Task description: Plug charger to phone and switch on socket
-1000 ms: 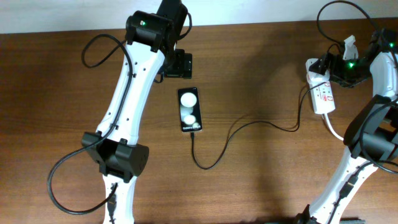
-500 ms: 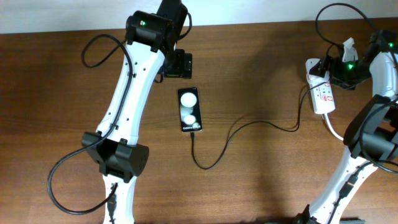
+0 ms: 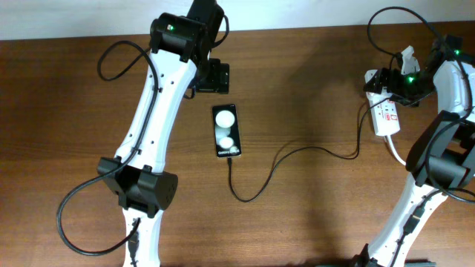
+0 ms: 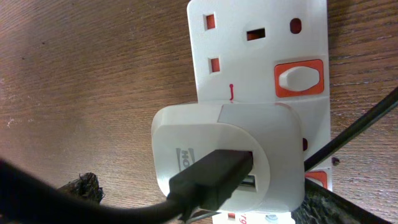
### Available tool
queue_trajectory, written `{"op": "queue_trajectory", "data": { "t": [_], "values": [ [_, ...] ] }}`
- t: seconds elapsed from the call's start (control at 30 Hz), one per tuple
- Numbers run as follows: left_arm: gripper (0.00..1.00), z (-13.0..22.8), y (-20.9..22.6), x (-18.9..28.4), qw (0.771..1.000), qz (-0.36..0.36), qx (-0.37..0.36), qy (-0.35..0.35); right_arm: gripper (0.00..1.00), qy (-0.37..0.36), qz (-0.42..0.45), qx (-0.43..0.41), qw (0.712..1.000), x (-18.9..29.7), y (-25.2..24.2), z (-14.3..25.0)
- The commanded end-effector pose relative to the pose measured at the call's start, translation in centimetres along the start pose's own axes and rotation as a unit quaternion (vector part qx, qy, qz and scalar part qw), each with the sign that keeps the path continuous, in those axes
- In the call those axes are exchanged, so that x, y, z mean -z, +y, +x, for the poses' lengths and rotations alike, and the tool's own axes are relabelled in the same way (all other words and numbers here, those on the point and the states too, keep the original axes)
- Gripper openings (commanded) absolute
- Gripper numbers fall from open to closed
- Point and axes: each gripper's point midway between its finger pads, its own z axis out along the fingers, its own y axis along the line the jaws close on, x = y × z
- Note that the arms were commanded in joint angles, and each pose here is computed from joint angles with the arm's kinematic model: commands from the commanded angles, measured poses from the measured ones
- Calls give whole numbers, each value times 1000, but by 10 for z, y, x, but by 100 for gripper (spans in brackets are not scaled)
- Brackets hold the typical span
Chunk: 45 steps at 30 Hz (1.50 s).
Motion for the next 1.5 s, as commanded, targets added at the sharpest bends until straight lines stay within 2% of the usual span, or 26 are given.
{"op": "queue_trajectory", "data": {
  "t": [0.0, 0.2, 0.57, 0.67, 0.73, 0.87, 1.03, 1.23, 1.4, 1.47],
  "values": [
    [99, -3, 5, 11, 1000, -4, -1, -17, 99, 10, -19, 5, 1000, -11, 14, 1],
    [99, -3, 5, 11, 1000, -4, -1, -17, 99, 34, -26, 0, 999, -29, 16, 18],
    [99, -3, 5, 11, 1000, -4, -1, -17, 99, 51, -52, -8, 997, -29, 29, 27],
    [99, -3, 5, 11, 1000, -4, -1, -17, 99, 51, -37, -13, 998, -27, 19, 28],
    [99, -3, 5, 11, 1000, -4, -1, -17, 99, 64, 31, -44, 996, -17, -15, 35],
    [99, -3, 5, 11, 1000, -4, -1, -17, 99, 46, 63, -81, 994, 13, -34, 28],
    [99, -3, 5, 11, 1000, -4, -1, -17, 99, 33, 65, -76, 994, 39, -23, 14],
    [99, -3, 5, 11, 1000, -4, -1, -17, 99, 9, 115, -78, 990, 102, -10, -3],
    [99, -3, 5, 11, 1000, -4, -1, -17, 99, -13, 121, -69, 990, 145, 11, -6],
    [99, -3, 5, 11, 1000, -4, -1, -17, 99, -21, 153, -88, 984, 164, 10, -3]
  ]
}}
